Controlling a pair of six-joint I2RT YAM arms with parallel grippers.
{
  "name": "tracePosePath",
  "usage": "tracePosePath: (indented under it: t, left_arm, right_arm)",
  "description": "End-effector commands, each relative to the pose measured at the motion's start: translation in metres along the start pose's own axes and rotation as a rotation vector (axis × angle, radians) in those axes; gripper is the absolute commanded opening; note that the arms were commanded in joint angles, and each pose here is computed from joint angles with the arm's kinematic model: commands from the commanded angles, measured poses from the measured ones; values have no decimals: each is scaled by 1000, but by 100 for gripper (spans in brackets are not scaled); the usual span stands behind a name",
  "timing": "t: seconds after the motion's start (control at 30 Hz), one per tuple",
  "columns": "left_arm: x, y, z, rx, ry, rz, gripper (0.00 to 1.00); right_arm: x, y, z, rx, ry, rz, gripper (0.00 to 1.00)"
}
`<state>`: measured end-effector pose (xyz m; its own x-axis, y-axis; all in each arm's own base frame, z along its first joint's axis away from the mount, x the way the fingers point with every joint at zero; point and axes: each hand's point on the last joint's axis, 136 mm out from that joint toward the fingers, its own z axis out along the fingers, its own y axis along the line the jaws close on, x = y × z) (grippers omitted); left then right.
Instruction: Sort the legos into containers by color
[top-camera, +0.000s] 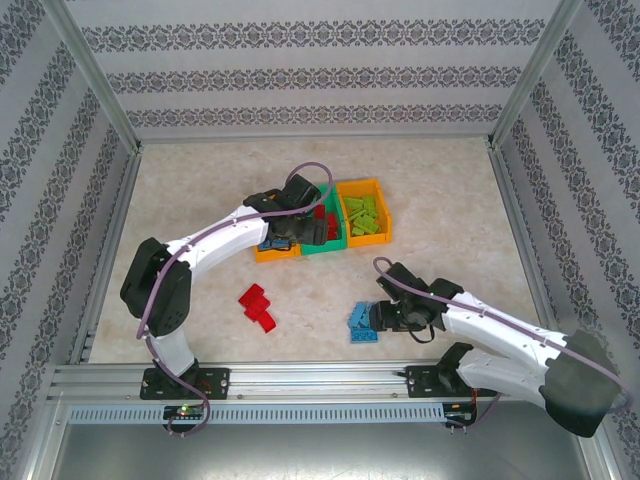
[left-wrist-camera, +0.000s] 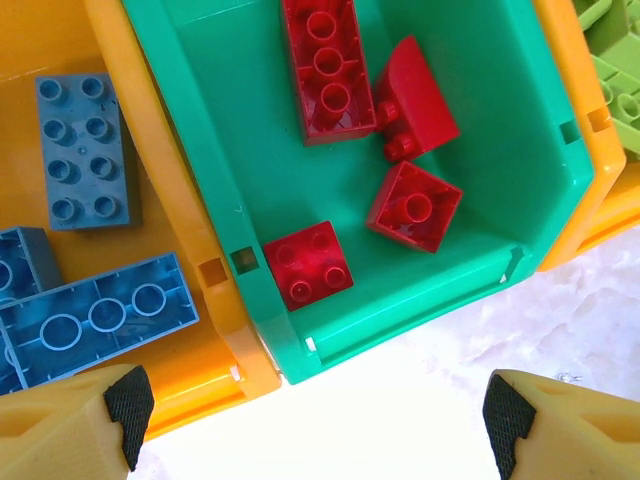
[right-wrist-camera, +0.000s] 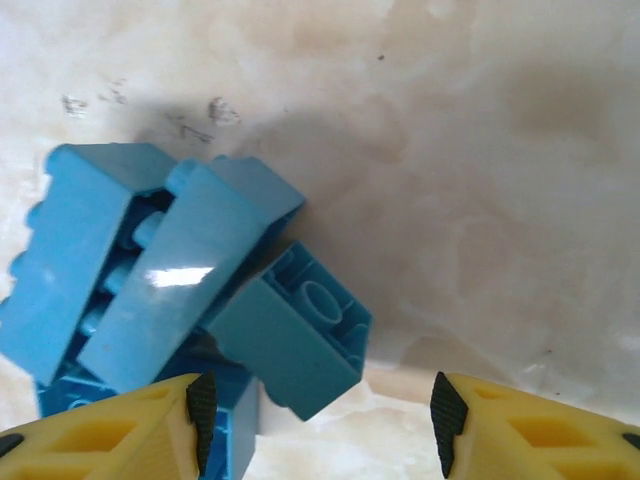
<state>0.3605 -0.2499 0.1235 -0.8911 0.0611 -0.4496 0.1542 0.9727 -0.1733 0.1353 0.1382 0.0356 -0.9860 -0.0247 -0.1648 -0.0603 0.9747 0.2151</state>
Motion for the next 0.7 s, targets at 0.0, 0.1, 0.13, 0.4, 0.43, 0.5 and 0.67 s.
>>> tracePosePath:
  t: [0.0,0.1,0.13,0.4,0.43,0.5,0.67]
  left_arm:
    - [-5,-4,-12,22,-39,-19,88]
    - [-5,-2,-16,15,-50,-28,88]
    - [-5,-1,-17,13,-52,-29,88]
    - [-1,4,-21,3,-53,-37,88]
    - [-1,4,-21,3,-53,-39,88]
    - [1,4,-20,3,-48,-40,88]
    - [3,8,-21,-9,-51,-45,88]
  right_arm:
    - [-2,-7,3,62,5,-7,61]
    - [-3,-9,8,92,20,-8,59]
    - [-5,-10,9,104,20,-5,58]
    - [-24,-8,15,105,-37,19,51]
    - [-27,-7,16,102,-41,16,51]
    - [-32,-5,17,104,-41,-2,50]
    - [-38,-5,20,117,-33,-27,50]
